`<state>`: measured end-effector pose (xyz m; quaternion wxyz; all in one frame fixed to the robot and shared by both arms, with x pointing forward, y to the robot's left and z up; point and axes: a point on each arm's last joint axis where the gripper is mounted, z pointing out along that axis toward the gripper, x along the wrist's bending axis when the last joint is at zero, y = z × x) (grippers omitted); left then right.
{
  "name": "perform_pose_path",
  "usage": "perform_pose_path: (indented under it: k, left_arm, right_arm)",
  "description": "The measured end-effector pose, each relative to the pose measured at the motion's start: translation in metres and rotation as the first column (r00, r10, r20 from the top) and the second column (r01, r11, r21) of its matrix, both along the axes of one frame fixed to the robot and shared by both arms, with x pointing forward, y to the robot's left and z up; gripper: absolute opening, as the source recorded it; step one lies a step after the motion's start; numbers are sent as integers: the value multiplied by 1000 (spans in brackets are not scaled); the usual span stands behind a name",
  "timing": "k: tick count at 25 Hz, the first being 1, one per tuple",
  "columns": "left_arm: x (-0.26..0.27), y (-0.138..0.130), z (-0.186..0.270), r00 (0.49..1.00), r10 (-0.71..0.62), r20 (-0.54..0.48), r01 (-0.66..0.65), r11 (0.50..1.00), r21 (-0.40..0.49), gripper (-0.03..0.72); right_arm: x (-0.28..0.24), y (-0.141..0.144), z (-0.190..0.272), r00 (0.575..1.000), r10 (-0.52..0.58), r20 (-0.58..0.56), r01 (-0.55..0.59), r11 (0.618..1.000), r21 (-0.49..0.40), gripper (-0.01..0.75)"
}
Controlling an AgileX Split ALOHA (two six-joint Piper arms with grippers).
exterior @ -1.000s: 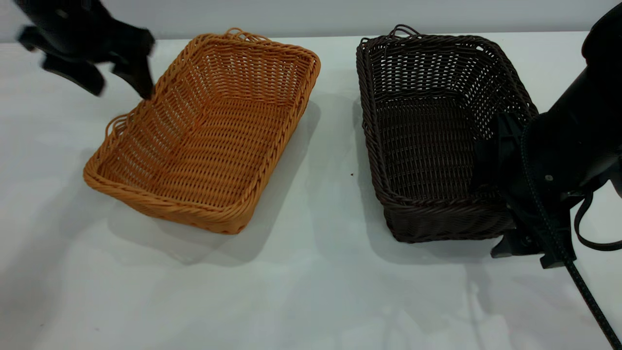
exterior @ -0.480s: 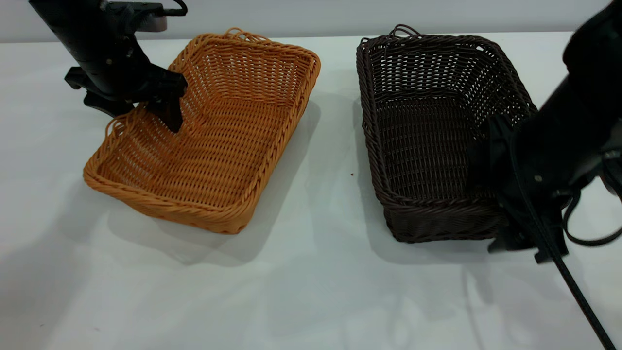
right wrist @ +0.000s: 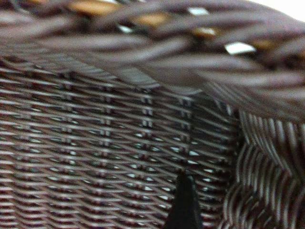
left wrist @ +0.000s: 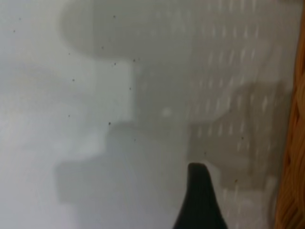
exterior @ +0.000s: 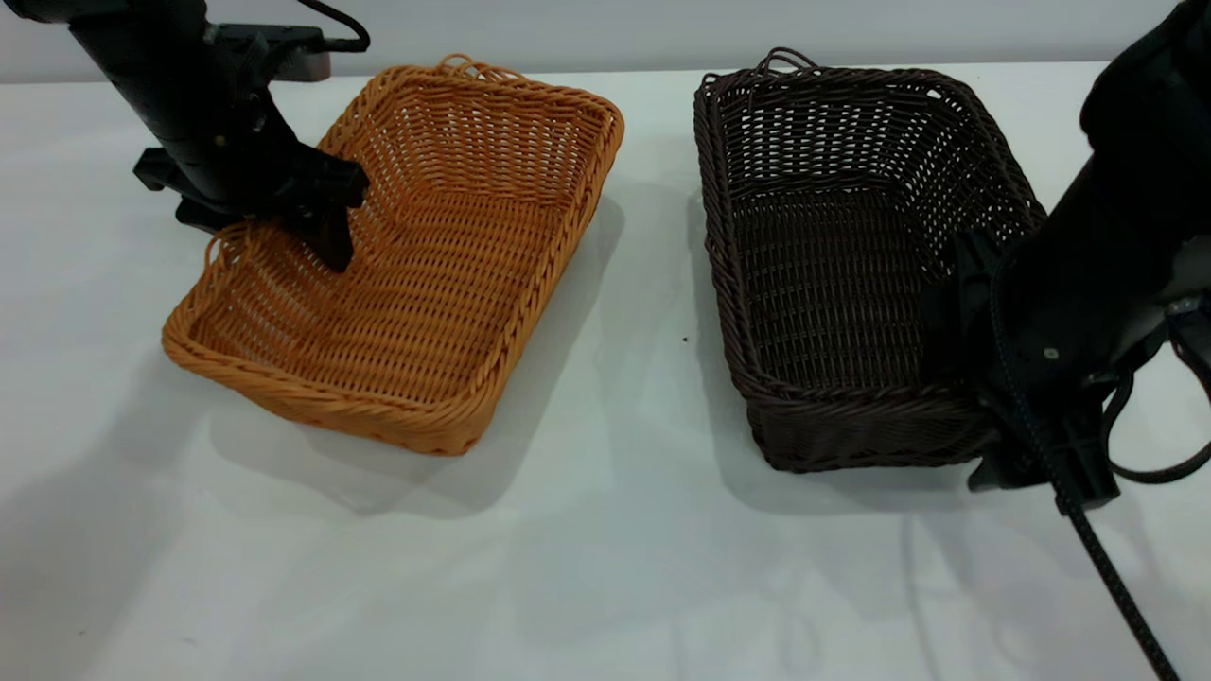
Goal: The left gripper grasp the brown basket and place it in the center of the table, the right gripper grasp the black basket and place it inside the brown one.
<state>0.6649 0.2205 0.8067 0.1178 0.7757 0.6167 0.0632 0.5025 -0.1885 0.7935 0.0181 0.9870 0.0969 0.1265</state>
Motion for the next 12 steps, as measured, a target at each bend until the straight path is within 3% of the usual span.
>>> perform_pose_path:
  k: [6,12]
  left_arm:
    - [1,0,0,1000,1,6,-1,1000,0,398]
    - [0,-1,0,1000,-3,7,3,1000,0,212]
  right_arm:
    - [0,1,-1,1000,3,-4,-3,1000,10,487]
    - [0,1,-1,1000,3,-4,-3,1000,9,282]
